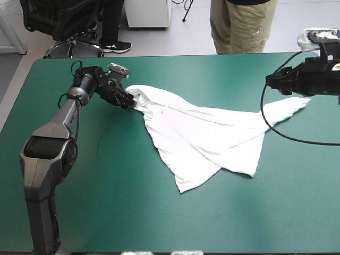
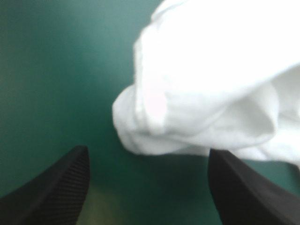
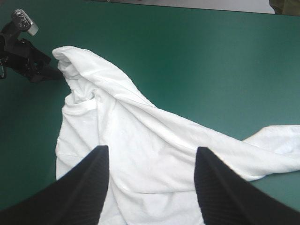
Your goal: Fold the cloth
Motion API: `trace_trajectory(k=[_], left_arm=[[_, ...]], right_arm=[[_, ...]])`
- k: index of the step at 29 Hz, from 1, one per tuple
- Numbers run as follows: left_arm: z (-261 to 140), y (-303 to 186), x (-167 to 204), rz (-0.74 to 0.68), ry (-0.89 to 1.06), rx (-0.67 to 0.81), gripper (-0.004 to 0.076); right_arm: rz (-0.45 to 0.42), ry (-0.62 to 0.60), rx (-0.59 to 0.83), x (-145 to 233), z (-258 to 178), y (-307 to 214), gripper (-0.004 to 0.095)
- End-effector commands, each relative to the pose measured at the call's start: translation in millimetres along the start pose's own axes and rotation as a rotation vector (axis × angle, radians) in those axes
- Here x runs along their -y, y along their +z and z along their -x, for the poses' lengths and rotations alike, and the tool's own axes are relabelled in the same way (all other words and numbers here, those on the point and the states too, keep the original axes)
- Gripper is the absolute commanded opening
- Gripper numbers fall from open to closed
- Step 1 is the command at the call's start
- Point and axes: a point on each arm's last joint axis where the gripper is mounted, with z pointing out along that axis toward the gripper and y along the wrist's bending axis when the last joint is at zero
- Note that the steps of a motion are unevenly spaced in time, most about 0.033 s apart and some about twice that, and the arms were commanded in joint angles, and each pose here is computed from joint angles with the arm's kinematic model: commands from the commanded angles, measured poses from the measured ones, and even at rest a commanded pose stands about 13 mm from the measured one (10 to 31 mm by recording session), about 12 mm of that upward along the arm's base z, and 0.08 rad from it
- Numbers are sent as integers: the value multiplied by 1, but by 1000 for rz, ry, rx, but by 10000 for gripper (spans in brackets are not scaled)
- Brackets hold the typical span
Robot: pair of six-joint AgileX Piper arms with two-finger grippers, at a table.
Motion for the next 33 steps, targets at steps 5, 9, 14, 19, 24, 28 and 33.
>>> trace_trajectory(k=[5, 9, 14, 19, 24, 28, 33], left_arm=[[21, -8, 5, 46, 41, 150, 468], [19, 3, 3, 43, 25, 145, 278], [19, 3, 4, 32, 18, 139, -3], [18, 3, 5, 25, 18, 127, -9], [18, 3, 5, 24, 18, 125, -9], [17, 3, 6, 17, 18, 112, -9], [15, 3, 6, 13, 21, 99, -9]], right_arm=[[-28, -37, 44, 2, 8, -2, 509], [-21, -34, 27, 4, 7, 3, 508], [-40, -73, -55, 8, 1, 15, 434], [-130, -105, -258, -1, -26, 50, 397], [-210, -80, -472, -15, -79, 99, 397], [-229, 19, -518, -12, -115, 125, 404], [-219, 91, -560, -5, -159, 147, 405]])
